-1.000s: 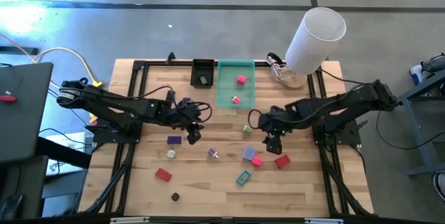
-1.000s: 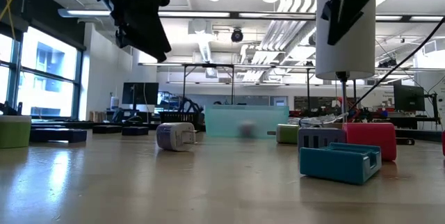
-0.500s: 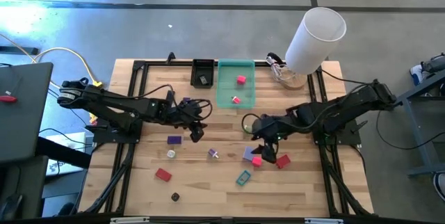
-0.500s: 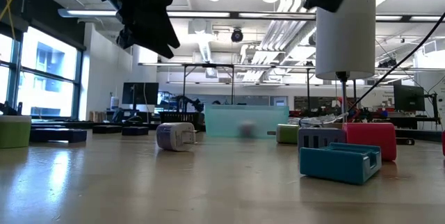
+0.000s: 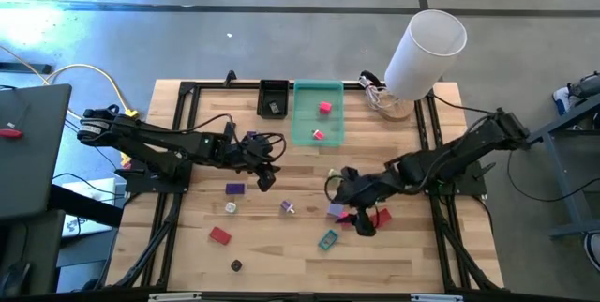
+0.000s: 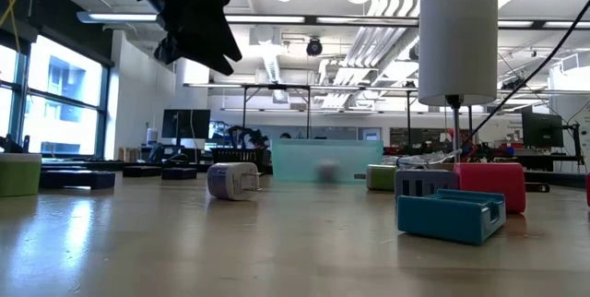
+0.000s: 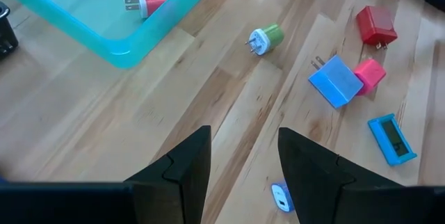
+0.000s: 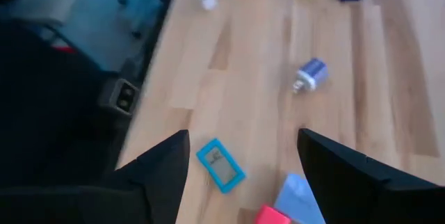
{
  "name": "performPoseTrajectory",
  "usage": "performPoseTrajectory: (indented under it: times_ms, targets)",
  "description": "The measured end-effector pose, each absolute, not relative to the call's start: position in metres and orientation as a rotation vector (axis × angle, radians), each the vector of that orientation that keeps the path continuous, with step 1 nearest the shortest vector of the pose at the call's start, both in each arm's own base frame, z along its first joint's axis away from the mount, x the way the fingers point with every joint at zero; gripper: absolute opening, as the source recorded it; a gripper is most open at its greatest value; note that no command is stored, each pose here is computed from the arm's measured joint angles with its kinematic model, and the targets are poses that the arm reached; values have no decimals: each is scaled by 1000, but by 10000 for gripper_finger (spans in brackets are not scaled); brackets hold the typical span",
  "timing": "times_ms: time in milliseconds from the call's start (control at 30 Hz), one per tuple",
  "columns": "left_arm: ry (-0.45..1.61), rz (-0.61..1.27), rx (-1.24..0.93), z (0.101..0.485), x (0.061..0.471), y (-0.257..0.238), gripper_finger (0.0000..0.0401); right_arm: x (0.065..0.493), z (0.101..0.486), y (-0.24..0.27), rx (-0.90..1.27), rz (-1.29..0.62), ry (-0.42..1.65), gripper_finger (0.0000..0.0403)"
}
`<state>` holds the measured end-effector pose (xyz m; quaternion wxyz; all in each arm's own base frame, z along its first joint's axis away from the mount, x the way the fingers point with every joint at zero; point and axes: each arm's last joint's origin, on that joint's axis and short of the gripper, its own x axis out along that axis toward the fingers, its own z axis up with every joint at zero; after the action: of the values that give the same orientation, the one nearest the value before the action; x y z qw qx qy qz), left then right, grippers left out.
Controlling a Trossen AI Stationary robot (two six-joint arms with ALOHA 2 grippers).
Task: Pick & Place Office items
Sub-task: Put the right green charger adapter into the green bin
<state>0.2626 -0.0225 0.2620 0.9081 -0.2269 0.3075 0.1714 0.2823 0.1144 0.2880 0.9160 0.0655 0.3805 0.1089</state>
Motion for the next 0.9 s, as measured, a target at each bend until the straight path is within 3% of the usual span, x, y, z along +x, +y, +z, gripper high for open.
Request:
performPoseTrajectory:
  times_ms: [400,633,900]
  targets:
    - [631,352,-469,262,263,-22,161,305,208,80,-138,-387,1098,254]
    - [632,351,-467,262,263,-23,161,325,169,66,-120,-459,1170,254]
    - [635,335,-462,262,262,-27,161,329,159,55,2,-504,1198,254]
